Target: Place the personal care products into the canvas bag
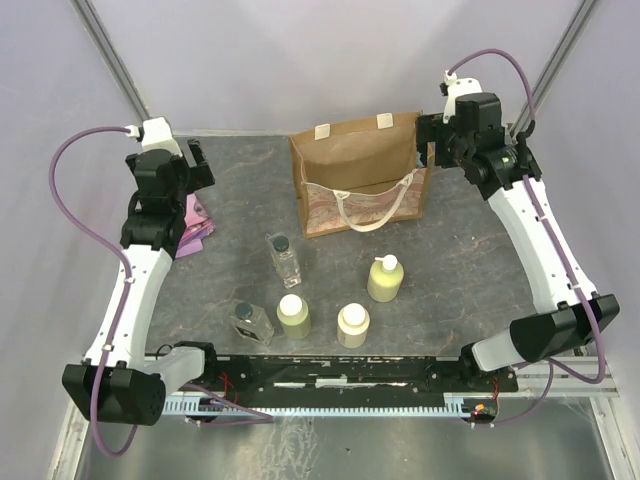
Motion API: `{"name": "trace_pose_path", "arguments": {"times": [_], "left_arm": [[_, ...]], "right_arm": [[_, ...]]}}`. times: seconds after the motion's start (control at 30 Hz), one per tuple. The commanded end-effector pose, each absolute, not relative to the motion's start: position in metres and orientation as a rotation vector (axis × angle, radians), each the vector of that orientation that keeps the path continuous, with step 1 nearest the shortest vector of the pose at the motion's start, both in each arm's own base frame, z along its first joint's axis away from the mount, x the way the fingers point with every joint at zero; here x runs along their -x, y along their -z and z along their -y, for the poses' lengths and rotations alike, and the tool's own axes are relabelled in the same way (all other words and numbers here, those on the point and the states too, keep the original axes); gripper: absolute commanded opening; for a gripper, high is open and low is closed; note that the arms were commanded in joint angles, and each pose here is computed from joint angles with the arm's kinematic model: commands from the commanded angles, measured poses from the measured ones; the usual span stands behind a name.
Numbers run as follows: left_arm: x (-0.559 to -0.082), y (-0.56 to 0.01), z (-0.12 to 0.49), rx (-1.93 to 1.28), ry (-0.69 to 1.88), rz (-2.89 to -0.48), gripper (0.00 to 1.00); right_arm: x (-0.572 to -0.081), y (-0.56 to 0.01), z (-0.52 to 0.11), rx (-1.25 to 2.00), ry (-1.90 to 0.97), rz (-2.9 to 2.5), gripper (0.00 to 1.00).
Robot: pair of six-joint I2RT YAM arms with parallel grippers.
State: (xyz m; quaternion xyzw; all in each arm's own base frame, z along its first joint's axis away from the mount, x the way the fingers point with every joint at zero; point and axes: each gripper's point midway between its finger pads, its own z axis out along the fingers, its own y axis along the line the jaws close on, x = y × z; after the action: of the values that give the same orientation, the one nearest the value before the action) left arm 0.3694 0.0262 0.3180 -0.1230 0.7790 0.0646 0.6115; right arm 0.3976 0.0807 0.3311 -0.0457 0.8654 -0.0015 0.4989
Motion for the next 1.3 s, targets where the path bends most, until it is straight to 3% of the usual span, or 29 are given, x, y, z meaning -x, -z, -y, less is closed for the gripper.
{"name": "trace_pose_path", "arguments": {"times": [0.0, 0.4, 0.83, 1.0, 1.27], "left_arm": [[-0.368, -0.339, -0.023, 0.284, -0.113, -1.713, 1.00], [-0.403, -0.368, 0.058, -0.051, 0.274, -1.710, 0.93], [-0.443, -0.369, 0.173, -0.213, 0.538, -1.684, 0.95], [-0.447, -0.343, 0.215, -0.261, 0.563, -1.790, 0.95], [-0.452, -0.293, 0.215, -0.226, 0.407, -1.960, 0.94]], "right_arm": [[-0.403, -0.366, -0.097, 0.135, -0.051, -2.005, 1.00], [-0.395, -0.362, -0.132, 0.233, -0.113, -2.051, 1.00], [-0.312, -0.290, -0.160, 0.376, -0.142, -2.326, 0.99], [-0.284, -0.256, -0.151, 0.437, -0.100, -2.418, 0.95], [-0.271, -0.234, -0.154, 0.491, -0.117, -2.465, 0.93]]}}
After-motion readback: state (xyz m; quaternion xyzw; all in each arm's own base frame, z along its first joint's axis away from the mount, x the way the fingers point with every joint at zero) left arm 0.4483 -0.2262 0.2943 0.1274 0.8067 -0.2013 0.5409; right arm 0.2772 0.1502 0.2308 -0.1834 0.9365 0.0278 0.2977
